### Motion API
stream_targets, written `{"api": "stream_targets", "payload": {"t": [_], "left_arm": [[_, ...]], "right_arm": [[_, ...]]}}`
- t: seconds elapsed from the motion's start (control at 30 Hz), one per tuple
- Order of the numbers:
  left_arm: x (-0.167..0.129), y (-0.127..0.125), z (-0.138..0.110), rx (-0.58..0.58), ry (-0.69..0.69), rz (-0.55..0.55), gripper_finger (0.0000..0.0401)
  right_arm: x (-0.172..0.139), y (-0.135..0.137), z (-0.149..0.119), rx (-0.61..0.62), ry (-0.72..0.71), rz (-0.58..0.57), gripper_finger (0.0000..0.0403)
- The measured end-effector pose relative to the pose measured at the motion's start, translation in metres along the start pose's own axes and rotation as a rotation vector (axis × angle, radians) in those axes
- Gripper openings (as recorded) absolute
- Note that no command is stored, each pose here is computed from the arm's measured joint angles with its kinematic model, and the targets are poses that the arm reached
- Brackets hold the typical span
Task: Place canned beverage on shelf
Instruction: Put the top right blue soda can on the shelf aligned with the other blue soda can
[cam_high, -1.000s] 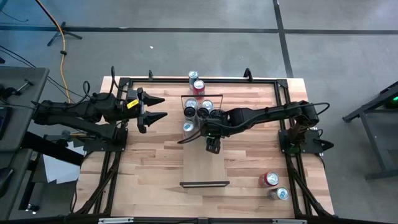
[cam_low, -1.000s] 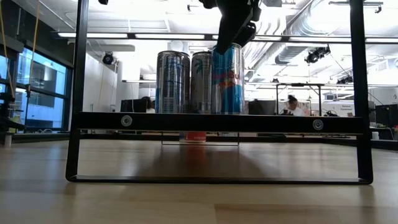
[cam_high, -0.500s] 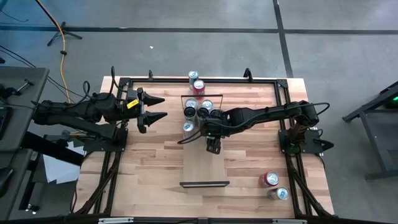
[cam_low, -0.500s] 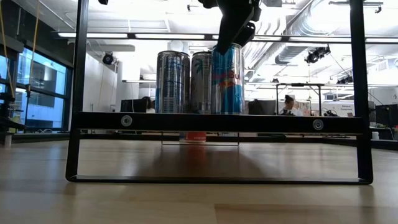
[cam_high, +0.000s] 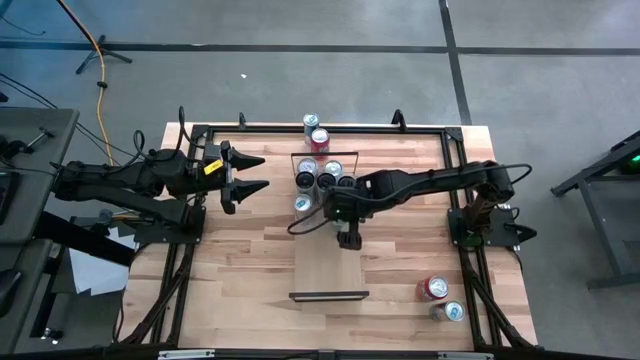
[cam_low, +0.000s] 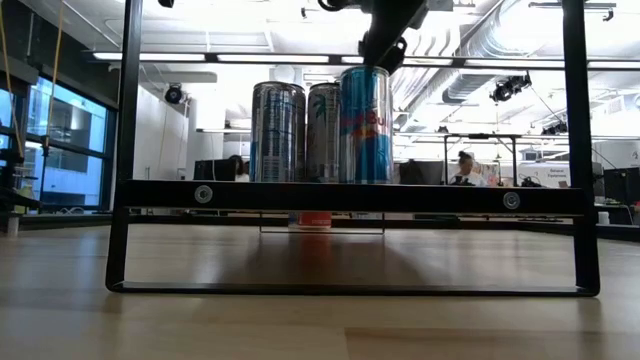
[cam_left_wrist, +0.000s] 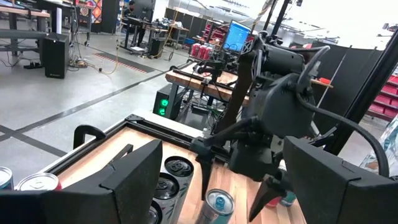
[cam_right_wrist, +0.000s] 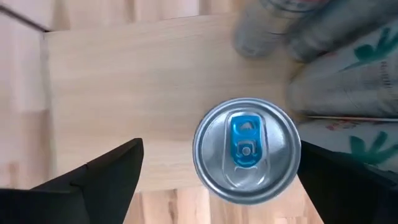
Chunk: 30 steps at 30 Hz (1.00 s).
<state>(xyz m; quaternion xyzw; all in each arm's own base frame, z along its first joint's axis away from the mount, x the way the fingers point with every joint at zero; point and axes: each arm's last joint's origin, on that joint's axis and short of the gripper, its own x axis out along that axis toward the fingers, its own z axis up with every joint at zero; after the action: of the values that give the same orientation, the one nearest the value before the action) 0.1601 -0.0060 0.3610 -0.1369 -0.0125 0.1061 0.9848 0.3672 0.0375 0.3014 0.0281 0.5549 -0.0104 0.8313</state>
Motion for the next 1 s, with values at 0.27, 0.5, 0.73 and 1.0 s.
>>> {"api": "stream_targets", "payload": {"t": [0.27,0.5,0.73,1.0], "left_arm": [[0.0,0.0,0.0,0.0,0.0,0.0,0.0294],[0.0,0.0,0.0,0.0,0.0,0.0,0.0294],[0.0,0.0,0.0,0.0,0.0,0.0,0.0294],[0.0,0.0,0.0,-0.009,-0.001,0.0,0.0294]], "right_arm": [[-0.02,-0.017,-0.003,-0.029,-0.026,0.007,0.0392],[-0.052,-0.035,-0.007,-0.034,-0.127,-0.013,0.0392],[-0.085,-0.04,-0.012,-0.112,-0.254,-0.026,0.0392],[-0.094,-0.03,-0.006,-0.497,-0.372,-0.04,0.0392]]}}
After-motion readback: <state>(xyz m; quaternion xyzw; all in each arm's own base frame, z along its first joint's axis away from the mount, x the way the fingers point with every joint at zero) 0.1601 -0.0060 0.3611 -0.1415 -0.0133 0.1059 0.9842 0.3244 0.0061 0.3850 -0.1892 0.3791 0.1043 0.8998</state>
